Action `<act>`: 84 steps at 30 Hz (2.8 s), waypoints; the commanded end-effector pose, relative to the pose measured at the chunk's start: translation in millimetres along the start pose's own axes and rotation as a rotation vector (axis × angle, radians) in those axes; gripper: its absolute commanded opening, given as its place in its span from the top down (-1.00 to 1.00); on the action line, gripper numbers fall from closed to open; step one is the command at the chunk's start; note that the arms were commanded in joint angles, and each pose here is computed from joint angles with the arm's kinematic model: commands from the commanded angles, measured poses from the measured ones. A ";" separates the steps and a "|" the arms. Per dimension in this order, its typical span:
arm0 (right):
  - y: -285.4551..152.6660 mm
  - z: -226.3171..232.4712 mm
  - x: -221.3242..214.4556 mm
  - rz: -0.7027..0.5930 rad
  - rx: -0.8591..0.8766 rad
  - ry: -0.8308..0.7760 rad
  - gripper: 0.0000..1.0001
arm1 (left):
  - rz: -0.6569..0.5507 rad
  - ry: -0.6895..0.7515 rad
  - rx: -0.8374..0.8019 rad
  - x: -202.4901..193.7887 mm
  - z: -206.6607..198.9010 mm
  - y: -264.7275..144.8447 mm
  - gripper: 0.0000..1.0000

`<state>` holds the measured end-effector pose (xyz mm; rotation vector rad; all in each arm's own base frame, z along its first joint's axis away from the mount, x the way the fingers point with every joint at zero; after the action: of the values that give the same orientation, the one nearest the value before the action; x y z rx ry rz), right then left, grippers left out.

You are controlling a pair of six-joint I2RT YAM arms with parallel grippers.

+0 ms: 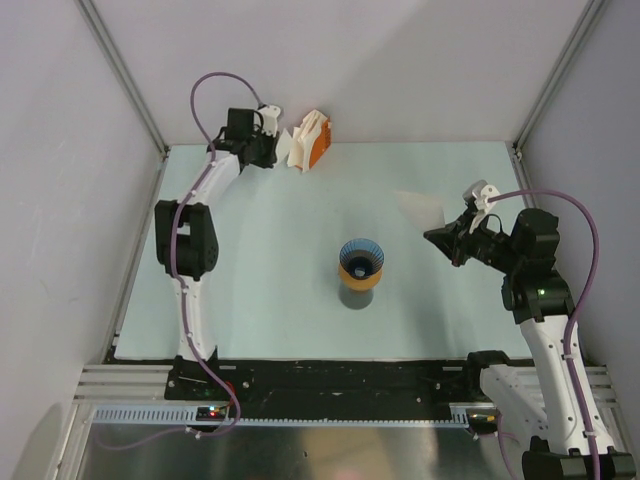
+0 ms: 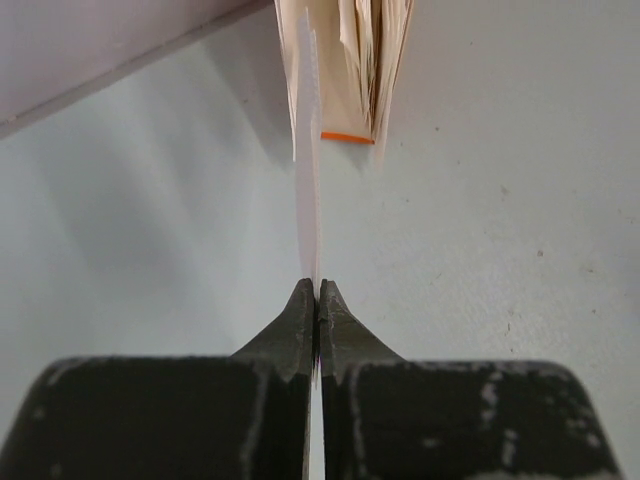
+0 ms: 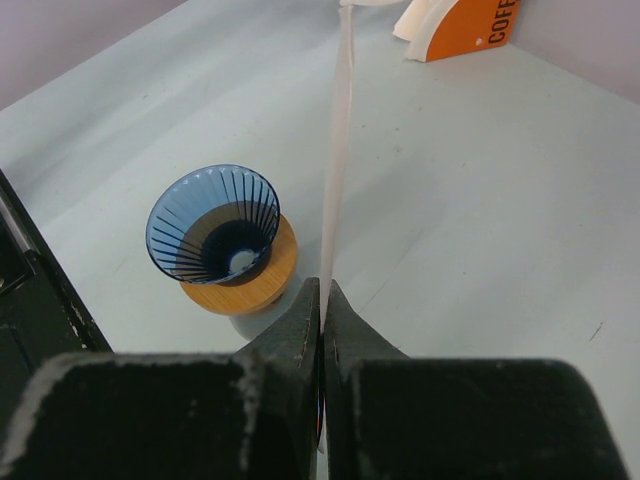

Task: Place the coffee filter in the dripper
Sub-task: Place the coffee filter at the coffee filter holder.

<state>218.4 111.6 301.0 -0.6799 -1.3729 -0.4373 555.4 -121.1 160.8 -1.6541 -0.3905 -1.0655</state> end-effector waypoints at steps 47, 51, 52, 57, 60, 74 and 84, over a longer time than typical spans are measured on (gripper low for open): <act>-3.8 2.5 10.7 -0.035 0.029 0.021 1.00 | -0.115 -0.197 0.089 49.1 12.3 -41.3 -0.93; -6.8 9.9 15.5 -0.043 0.054 0.048 1.00 | -0.126 -0.146 0.123 39.0 18.3 -91.3 -0.99; -7.6 11.7 16.4 -0.044 0.060 0.051 1.00 | -0.117 -0.135 0.119 32.0 18.1 -98.6 -0.98; -11.9 19.7 19.0 -0.043 0.080 0.065 1.00 | -0.074 -0.102 0.052 0.9 3.3 -117.9 -0.66; -13.7 22.3 19.6 -0.037 0.082 0.068 1.00 | -0.037 -0.162 0.023 -13.7 -2.2 -107.4 -0.28; -9.4 12.7 14.6 -0.006 0.046 0.085 1.00 | 0.071 -0.495 0.044 -41.4 0.3 0.7 0.42; -4.5 4.2 11.9 0.007 0.021 0.095 1.00 | 0.018 -0.555 0.013 -21.1 12.1 53.4 0.46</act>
<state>212.7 113.3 297.6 -0.6331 -1.2400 -0.4196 559.3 -117.2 87.6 -1.9020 -0.6318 -0.5178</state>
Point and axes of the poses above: each gripper's point midway between its finger pads, its own y axis out along the fingers, its own z axis along the line the jaws close on, x = y × z, the point moved 3 cm from there along -y, back along the fingers, and after that the axes turned 1 degree about -y, right-handed, at the moved point
